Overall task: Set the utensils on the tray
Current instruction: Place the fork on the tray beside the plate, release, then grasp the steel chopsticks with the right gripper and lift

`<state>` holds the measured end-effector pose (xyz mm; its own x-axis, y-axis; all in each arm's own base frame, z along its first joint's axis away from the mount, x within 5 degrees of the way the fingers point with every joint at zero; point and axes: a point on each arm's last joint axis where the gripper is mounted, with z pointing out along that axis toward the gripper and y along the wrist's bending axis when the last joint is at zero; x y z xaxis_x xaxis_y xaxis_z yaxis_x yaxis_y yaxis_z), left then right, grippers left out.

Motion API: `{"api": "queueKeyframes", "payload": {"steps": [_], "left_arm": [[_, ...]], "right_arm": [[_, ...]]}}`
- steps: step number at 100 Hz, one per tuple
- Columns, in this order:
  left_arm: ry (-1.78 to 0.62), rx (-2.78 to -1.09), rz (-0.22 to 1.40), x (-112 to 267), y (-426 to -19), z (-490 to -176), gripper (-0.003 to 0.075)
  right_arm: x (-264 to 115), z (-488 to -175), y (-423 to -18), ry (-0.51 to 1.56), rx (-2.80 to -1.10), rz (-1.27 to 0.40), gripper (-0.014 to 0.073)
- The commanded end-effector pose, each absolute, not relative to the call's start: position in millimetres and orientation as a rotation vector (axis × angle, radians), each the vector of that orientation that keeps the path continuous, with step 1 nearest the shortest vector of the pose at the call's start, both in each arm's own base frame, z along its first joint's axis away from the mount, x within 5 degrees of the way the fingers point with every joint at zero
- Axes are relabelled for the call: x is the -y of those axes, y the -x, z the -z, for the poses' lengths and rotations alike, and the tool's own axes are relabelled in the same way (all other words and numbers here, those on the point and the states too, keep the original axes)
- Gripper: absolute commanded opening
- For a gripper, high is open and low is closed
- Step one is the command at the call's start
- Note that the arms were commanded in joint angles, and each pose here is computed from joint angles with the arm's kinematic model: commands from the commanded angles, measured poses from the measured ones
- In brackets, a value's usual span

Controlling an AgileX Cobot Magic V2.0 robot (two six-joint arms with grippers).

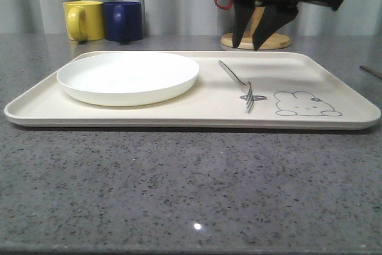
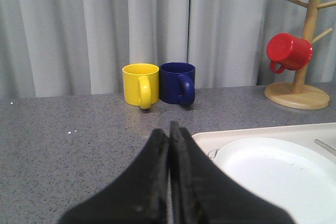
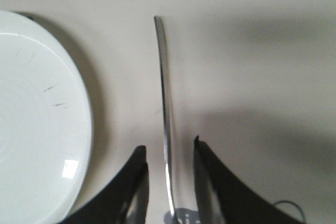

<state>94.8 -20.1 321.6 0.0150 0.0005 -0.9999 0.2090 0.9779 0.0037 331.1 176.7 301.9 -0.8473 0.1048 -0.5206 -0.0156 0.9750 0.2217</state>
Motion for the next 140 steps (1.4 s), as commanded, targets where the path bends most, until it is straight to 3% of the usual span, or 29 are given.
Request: {"api": "queueKeyframes", "payload": {"steps": [1,33,68,89,140], "left_arm": [[-0.134,-1.475,0.163,18.2,-94.6,-335.1,-0.0018],[-0.134,-1.475,0.163,18.2,-94.6,-335.1,-0.0018],[-0.134,-1.475,0.163,18.2,-94.6,-335.1,-0.0018],[-0.134,-1.475,0.163,18.2,-94.6,-335.1,-0.0018],[-0.134,-1.475,0.163,18.2,-94.6,-335.1,-0.0018]], "right_arm": [[-156.6,-345.0,-322.9,-0.058,-2.435,-0.269,0.0239],[-73.8,-358.5,-321.6,-0.096,-2.523,0.001,0.0239],[1.5,-324.2,-324.6,-0.189,-2.651,0.028,0.0239],[17.2,-299.0,-325.9,-0.189,-2.693,0.003,0.0239],[12.9,-271.2,-341.4,-0.158,-2.76,-0.068,0.0239]]}}
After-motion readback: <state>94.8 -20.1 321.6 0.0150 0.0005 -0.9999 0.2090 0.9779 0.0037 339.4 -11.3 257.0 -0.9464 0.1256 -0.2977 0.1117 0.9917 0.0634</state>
